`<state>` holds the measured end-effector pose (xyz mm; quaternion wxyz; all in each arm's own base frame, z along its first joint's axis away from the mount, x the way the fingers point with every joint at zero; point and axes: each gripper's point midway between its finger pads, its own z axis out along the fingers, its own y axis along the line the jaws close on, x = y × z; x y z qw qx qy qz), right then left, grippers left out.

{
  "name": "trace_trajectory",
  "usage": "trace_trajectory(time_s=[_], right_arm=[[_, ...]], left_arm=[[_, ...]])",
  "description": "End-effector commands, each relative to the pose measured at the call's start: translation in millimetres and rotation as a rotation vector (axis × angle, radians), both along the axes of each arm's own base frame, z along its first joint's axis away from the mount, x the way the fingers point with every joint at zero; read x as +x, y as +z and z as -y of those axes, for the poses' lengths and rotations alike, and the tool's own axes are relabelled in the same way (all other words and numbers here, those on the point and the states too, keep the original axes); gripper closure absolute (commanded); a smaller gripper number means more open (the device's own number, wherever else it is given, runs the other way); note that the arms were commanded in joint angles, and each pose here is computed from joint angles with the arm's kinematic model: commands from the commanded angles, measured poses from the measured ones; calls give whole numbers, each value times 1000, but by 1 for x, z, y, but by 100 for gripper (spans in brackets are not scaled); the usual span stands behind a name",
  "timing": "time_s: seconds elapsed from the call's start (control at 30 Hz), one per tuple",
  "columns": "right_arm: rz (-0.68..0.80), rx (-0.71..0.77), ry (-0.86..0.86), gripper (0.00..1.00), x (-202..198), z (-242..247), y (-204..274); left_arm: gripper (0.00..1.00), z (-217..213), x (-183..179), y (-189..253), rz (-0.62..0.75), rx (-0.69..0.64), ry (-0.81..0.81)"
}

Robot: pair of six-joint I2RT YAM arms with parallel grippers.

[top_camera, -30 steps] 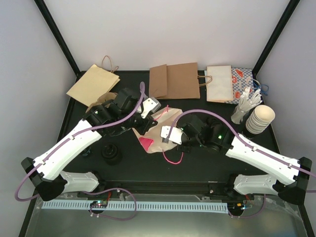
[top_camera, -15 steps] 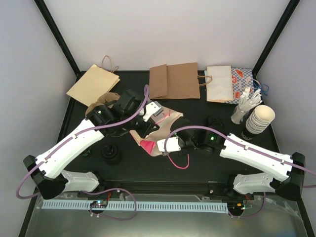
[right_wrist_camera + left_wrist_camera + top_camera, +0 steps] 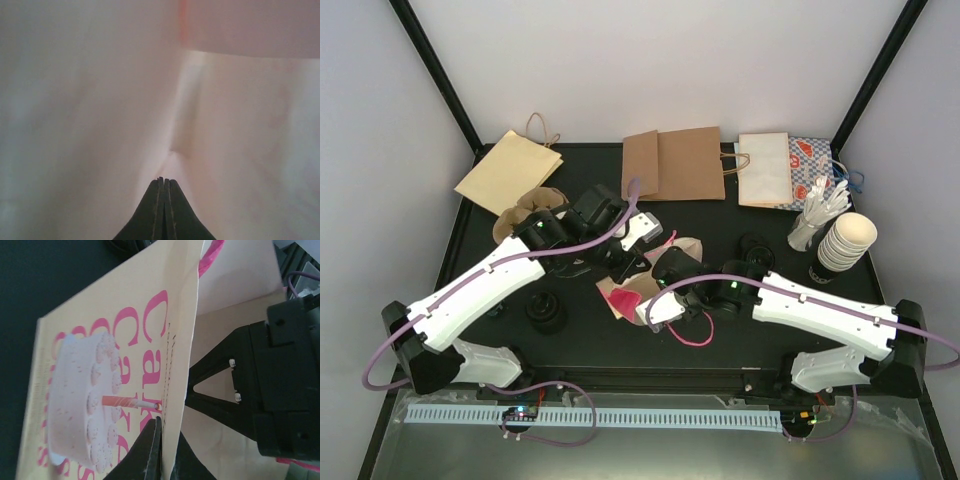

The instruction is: Pack the takeout coffee

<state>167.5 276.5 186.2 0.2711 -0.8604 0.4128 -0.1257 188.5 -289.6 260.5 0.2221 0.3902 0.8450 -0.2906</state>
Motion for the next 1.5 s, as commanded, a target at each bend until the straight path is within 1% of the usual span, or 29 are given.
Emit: trace_trajectory(time_s=[0.0,0.1,0.17,0.4,0.5,0.7,0.83,1.03,1.13,1.27,1.47], right_arm=[[42,27,35,99,2,-8,27],[-17,62,32,99,-7,-10,41],[-40,59,30,99,-11,-7,42],[-45,62,20,99,-7,-4,37],[-87,87,8,99,-4,-4,41],[-123,87,-17,99,-1,0,39],[-158,143,-11,99,-3,-5,47],[-144,211,-12,99,2,-17,53],[-184,199,10,99,-5,-18,51],[-297,159,34,99,-22,-11,48],[-291,228,4,99,-15,-8,66]], left_arm=[[98,8,-7,5,-3,-20,-39],[98,6,-4,3,9,-5,-24],[98,5,-4,3,8,-3,-22],[98,12,-15,10,-7,-41,-66],[99,12,-20,11,-7,-38,-81],[98,8,-24,13,-1,-38,-81],[98,8,-26,11,-7,-32,-86],[98,11,-32,13,-26,-50,-114],[98,6,-35,25,7,-75,-117],[99,2,-34,22,21,-56,-108],[98,2,-35,11,0,-28,-110]])
